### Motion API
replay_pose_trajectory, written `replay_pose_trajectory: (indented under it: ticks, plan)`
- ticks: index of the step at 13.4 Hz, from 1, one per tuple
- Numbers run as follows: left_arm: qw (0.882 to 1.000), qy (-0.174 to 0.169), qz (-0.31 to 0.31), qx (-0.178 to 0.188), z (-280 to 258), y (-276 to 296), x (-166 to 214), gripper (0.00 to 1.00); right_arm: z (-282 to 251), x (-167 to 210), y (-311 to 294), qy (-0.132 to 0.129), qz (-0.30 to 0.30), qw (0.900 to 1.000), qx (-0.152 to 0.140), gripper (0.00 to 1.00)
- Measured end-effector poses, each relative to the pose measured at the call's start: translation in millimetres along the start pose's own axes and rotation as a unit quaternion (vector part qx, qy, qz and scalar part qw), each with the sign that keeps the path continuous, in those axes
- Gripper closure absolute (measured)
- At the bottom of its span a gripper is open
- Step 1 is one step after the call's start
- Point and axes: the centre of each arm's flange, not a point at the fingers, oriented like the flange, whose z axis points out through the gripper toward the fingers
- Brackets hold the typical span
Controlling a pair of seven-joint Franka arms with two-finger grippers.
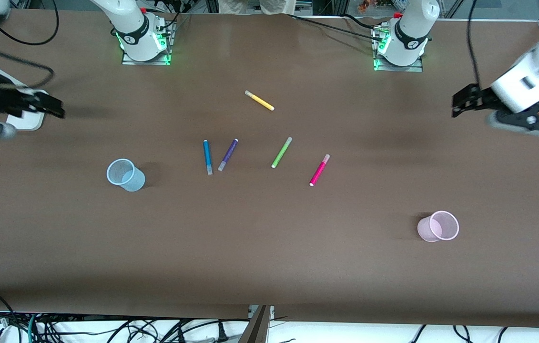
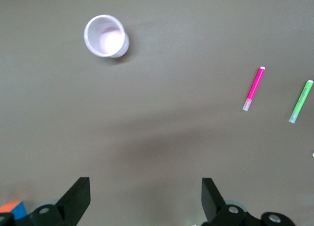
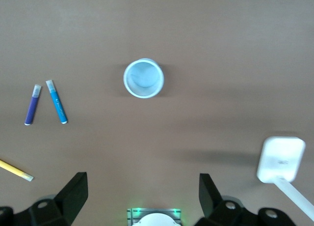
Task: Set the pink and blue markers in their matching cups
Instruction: 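Reach the right gripper to the blue marker while the left gripper reaches pink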
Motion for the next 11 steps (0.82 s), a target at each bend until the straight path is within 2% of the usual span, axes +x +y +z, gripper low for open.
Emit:
replay_pose_trajectory:
  ticks: [2,5,9,11]
  plan:
    - [1.000,0.011,0.021,0.001,39.7,23.4,13.1,0.00,44.1,29.0,-21.8,-0.030,-0.015,0.999,0.001,0.00]
    - [0.999,0.014,0.049,-0.001,105.8,63.2,36.4,0.00,113.5,67.5,-70.3,-0.054,-0.048,0.997,-0.011,0.00]
    - [0.998,0.011,0.062,-0.013,188.3,108.8,68.5,0.00,197.8,101.4,-142.5,-0.047,-0.094,0.994,-0.026,0.00]
    - [0.999,0.022,0.043,-0.024,229.0,136.9,78.0,0.00,233.9,106.6,-174.7,-0.050,-0.115,0.992,-0.032,0.00]
